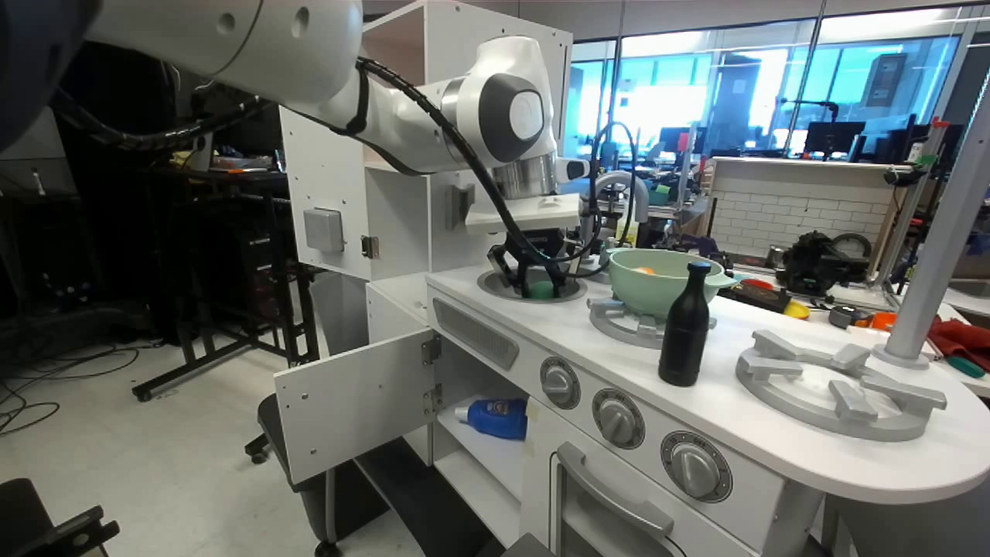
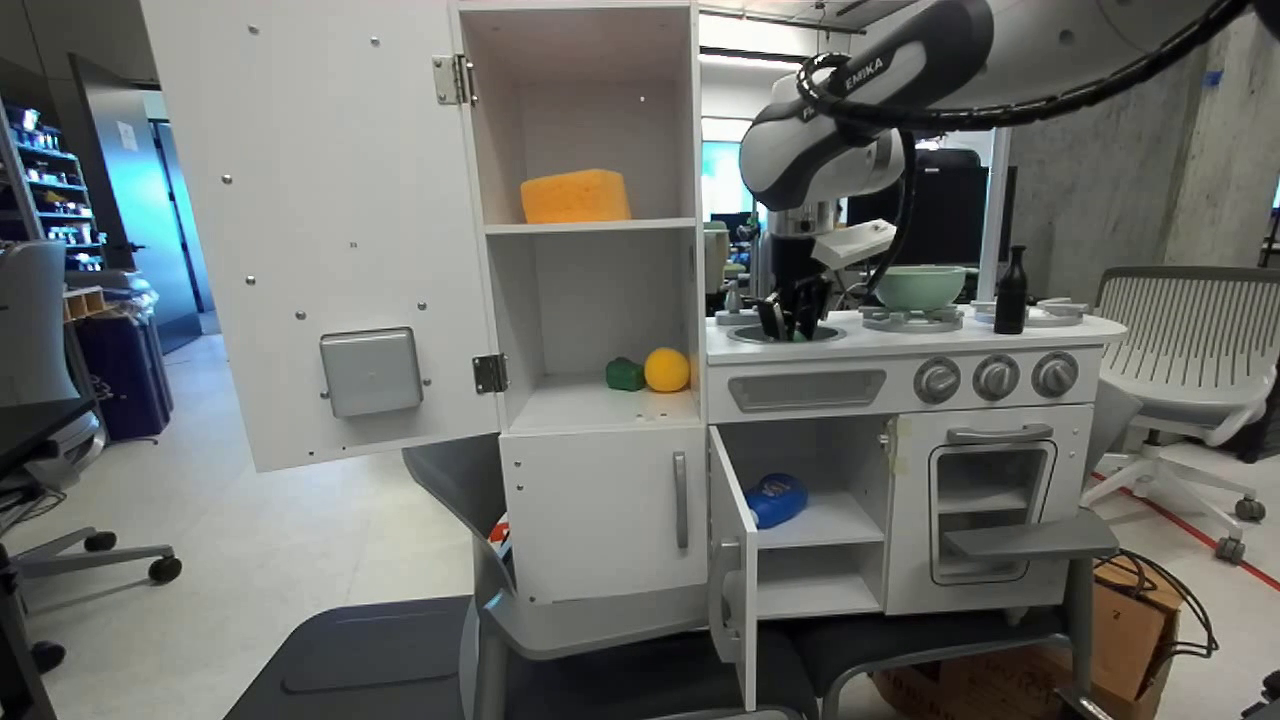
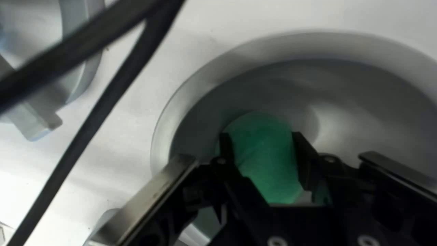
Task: Open the bottom door of cabinet, pick up the blue bottle and light green object and put them in the bottom compartment.
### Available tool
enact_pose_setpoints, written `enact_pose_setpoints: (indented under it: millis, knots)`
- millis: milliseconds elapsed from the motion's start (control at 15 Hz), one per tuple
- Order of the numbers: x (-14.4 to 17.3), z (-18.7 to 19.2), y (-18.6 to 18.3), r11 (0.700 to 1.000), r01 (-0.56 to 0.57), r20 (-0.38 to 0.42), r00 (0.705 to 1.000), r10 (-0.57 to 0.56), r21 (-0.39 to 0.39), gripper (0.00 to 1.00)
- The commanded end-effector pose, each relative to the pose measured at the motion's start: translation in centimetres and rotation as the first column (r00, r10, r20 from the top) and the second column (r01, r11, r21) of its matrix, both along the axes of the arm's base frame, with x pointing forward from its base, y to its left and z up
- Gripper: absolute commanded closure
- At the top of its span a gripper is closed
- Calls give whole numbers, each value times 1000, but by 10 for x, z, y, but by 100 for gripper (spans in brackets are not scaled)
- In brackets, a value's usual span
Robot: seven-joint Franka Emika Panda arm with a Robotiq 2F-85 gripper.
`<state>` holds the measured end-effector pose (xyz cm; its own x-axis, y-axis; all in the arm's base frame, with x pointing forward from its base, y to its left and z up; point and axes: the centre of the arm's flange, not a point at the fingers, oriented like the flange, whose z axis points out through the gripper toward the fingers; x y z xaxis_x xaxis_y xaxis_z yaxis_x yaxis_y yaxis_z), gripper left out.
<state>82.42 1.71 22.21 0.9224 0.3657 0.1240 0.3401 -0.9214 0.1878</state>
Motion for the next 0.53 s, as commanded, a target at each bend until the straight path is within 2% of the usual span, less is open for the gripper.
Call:
enact_pose_setpoints:
  millis: [0, 133, 267, 333, 467]
  knots:
    - [75, 2, -2, 1000, -13, -3, 1000, 13, 15, 84]
    - [75, 9, 1, 999, -29, -16, 999, 29, 24, 97]
    - [73, 24, 8, 998, -48, -22, 999, 49, 30, 95]
    - [67, 34, 13, 998, -58, -28, 998, 59, 30, 97]
    - [38, 55, 23, 996, -82, -45, 995, 84, 44, 96]
